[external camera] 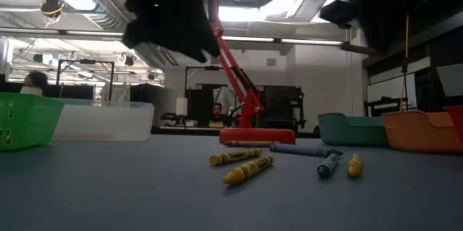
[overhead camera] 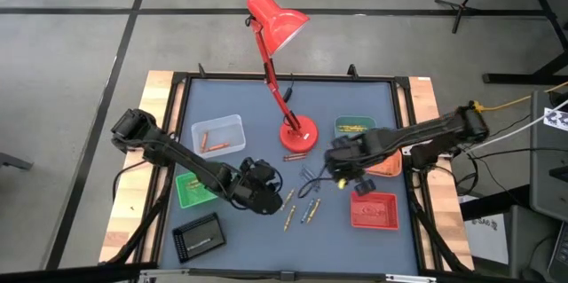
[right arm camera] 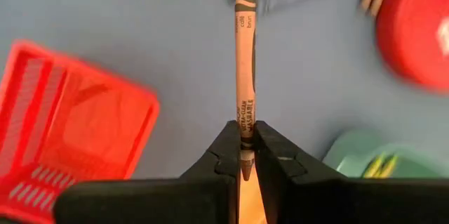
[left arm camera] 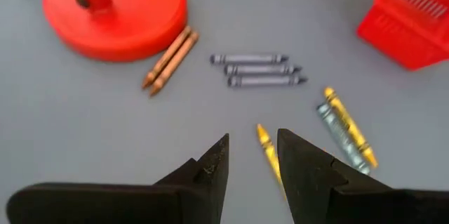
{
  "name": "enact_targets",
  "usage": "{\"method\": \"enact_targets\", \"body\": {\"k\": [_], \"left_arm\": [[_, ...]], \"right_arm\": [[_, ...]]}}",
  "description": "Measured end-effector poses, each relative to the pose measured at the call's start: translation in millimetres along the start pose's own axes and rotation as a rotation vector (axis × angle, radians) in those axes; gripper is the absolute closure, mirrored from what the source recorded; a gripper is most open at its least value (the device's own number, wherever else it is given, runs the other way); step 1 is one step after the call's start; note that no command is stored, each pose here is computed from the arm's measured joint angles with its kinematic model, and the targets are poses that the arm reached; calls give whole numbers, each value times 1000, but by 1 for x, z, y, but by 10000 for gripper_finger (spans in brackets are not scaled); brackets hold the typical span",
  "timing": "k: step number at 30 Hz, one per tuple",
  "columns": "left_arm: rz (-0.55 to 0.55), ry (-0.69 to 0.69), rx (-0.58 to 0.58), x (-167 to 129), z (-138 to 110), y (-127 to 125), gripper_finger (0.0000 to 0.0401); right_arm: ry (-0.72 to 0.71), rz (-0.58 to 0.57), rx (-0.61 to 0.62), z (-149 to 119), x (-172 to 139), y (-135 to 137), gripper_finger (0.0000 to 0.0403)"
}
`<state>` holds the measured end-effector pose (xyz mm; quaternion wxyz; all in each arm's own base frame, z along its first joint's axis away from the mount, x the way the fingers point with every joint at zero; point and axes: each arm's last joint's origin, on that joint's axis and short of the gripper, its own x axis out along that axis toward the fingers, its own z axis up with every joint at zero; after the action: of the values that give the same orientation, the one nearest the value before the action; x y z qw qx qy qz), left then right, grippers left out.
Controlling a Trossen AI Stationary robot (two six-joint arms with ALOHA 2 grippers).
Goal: Sort crayons
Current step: Put the brown crayon into the orange bin
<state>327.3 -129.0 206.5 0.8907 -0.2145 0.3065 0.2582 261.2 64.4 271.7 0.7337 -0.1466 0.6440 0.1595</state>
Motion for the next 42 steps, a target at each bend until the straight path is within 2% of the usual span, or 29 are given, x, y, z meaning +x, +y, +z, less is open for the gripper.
{"method": "enact_targets", "body": {"k": [10,19,24,35,42], "left_arm": [[-13,-45,16,9,15,3,296],[11,-53,-5,15,22,10,296],[23,-56,-15,18,26,13,296],[72,-71,-69,32,44,30,296],[33,-15,-89,37,50,36,296]], "right_arm": [[-22,-59,198,-94,6,17,378],[-43,-69,387,-147,26,27,378],[-6,-63,407,-160,43,29,378],[-6,-49,411,-157,43,29,376],[-6,-52,418,-157,43,29,376]]}}
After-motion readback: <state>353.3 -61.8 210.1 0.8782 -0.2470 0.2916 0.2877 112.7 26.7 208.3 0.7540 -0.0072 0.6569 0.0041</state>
